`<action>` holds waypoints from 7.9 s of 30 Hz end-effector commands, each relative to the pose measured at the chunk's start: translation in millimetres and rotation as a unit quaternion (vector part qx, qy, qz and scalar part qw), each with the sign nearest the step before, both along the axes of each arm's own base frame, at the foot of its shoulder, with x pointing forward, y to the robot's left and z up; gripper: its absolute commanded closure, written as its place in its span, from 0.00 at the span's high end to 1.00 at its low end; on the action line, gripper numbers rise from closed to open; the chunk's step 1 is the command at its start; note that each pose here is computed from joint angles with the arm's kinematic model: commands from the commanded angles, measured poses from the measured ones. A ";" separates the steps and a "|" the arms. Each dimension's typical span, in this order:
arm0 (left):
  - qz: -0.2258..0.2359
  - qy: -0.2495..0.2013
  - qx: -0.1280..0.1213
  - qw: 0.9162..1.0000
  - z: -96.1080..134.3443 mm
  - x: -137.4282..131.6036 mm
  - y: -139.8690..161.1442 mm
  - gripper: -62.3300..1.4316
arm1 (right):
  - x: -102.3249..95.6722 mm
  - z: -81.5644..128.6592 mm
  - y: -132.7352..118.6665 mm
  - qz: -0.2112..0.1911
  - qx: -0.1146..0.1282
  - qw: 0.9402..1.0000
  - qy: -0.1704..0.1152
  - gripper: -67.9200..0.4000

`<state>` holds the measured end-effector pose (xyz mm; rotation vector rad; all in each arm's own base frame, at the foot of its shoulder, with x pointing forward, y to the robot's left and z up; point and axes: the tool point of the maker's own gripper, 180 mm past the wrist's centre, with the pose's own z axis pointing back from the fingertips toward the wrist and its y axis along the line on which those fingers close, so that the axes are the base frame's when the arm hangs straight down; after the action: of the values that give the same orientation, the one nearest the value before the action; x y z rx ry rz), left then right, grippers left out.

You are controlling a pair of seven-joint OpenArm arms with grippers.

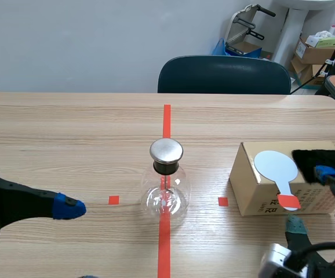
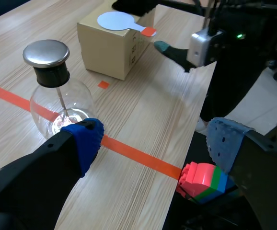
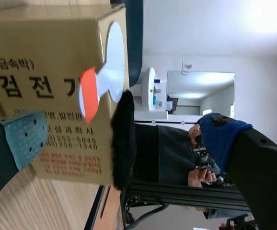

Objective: Do the electroscope experiment

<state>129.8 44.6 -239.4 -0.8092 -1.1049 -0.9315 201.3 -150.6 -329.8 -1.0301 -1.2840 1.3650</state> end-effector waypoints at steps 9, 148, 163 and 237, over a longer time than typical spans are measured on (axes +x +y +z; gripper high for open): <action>-0.011 0.015 0.004 1.000 1.1 -4.2 -2.5 0.76 | 19.0 -3.0 1.8 -0.024 0.006 1.000 -0.013 1.00; 0.010 0.021 -0.025 0.999 9.3 1.8 -2.9 0.76 | 19.3 -3.4 10.6 -0.012 -0.002 1.000 -0.015 0.02; 0.019 0.020 -0.017 0.999 1.6 6.6 5.0 0.74 | 20.2 -1.4 8.9 -0.015 -0.002 1.000 -0.020 0.02; 0.186 0.004 0.026 0.982 -136.6 155.5 7.7 0.08 | 44.6 50.4 104.4 0.083 -0.023 0.989 -0.117 0.02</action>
<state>281.1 56.8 -385.7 -0.5168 -1.1361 -0.6438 242.4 -45.1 -288.3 -1.1348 -1.5218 1.4568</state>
